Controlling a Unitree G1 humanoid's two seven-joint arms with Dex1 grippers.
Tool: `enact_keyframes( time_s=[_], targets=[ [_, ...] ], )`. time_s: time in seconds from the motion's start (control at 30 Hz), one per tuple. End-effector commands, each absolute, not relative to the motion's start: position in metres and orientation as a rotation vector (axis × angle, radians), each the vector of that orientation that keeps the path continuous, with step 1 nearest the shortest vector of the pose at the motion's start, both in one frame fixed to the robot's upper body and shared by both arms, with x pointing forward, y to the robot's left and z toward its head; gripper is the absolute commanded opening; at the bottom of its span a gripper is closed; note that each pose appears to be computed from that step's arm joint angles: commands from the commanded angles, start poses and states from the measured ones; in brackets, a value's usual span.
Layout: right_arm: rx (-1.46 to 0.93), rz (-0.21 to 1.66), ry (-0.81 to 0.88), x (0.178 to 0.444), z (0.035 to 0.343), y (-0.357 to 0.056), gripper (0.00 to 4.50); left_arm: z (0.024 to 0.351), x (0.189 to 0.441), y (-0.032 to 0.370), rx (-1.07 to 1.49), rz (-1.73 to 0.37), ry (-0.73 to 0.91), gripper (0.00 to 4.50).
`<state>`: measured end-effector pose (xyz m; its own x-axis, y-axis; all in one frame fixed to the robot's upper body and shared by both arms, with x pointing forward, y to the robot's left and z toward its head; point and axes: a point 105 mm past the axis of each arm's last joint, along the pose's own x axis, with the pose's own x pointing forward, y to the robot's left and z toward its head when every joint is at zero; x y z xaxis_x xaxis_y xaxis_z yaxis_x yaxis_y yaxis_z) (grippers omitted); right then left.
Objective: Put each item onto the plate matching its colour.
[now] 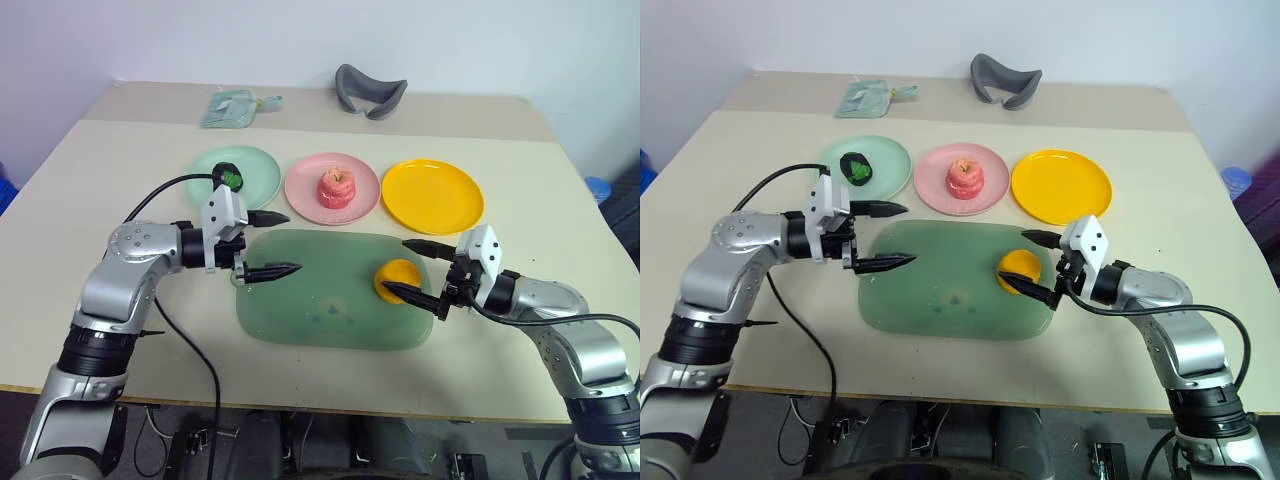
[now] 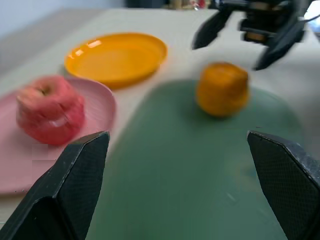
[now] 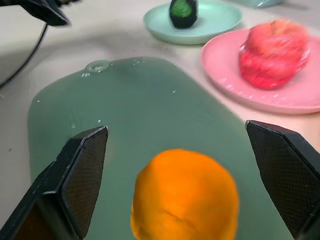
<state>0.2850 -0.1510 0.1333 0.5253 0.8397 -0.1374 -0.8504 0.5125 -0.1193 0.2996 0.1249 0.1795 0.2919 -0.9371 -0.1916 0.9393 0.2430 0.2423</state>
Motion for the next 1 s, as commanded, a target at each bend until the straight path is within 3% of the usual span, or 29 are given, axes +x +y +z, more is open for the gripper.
enact_keyframes(
  time_s=[0.03,0.23,0.47,0.57,0.63,0.7,0.83,1.0],
  targets=[
    [-0.212,1.053,0.039,0.286,0.133,-0.147,4.50,0.202,0.280,0.128,0.344,-1.339,-0.058,4.48],
    [-0.225,1.084,0.056,0.291,0.122,-0.145,4.50,0.200,0.249,0.143,0.336,-1.441,0.048,4.48],
    [-0.217,1.090,0.060,0.300,0.117,-0.143,4.50,0.208,0.232,0.149,0.365,-1.475,0.093,4.48],
    [-0.208,1.080,0.053,0.303,0.118,-0.143,3.65,0.208,0.232,0.148,0.367,-1.458,0.080,4.50],
    [-0.202,1.068,0.027,0.306,0.124,-0.143,2.79,0.207,0.234,0.147,0.378,-1.436,0.068,4.50],
    [-0.183,1.053,-0.006,0.312,0.134,-0.145,2.79,0.207,0.236,0.147,0.372,-1.404,0.054,4.50],
    [-0.174,0.988,-0.093,0.341,0.166,-0.152,2.79,0.209,0.245,0.142,0.380,-1.316,0.007,4.50],
    [-0.274,0.723,-0.182,0.407,0.199,-0.173,2.79,0.210,0.254,0.128,0.345,-1.211,-0.039,4.50]
  ],
)
